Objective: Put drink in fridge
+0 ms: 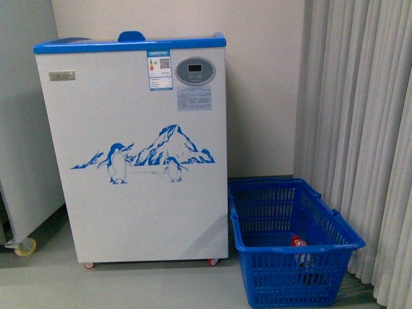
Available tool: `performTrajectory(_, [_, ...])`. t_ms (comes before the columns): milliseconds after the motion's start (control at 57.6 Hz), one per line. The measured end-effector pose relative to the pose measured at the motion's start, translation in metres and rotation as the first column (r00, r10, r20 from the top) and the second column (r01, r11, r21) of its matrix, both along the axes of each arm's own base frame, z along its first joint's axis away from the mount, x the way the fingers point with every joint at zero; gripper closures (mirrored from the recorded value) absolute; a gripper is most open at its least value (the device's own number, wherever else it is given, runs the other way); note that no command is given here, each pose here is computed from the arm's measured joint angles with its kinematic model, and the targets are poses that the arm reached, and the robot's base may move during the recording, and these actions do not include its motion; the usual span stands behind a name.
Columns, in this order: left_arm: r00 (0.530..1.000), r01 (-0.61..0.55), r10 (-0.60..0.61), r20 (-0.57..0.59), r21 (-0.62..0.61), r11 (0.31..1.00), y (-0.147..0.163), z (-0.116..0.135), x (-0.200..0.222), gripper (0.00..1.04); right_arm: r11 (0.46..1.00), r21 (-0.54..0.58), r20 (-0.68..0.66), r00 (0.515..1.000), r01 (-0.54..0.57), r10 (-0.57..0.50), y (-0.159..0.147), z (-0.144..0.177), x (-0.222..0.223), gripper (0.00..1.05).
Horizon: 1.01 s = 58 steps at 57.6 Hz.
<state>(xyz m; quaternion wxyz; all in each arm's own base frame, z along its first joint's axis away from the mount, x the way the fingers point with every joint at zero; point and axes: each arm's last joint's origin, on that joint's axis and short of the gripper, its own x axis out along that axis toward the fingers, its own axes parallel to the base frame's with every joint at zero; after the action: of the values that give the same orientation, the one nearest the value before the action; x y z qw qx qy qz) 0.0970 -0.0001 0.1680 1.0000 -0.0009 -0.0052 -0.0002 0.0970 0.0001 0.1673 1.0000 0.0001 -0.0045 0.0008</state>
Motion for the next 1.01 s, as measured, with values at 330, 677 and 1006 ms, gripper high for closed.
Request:
performTrajectory(330, [1.0,0.0,0.0,0.0,-0.002,1.0,0.0,0.0,0.0,0.08,1.0,0.0,0.0,1.0,0.0,0.0,0.0,0.0,0.0,0.07])
performTrajectory(677, [1.0,0.0,0.0,0.0,-0.002,1.0,0.0,0.0,0.0,0.08,1.0,0.0,0.0,1.0,0.0,0.0,0.0,0.0,0.0,0.07])
performTrajectory(1006, [1.0,0.0,0.0,0.0,-0.002,1.0,0.0,0.0,0.0,0.08,1.0,0.0,0.0,1.0,0.0,0.0,0.0,0.0,0.0,0.07])
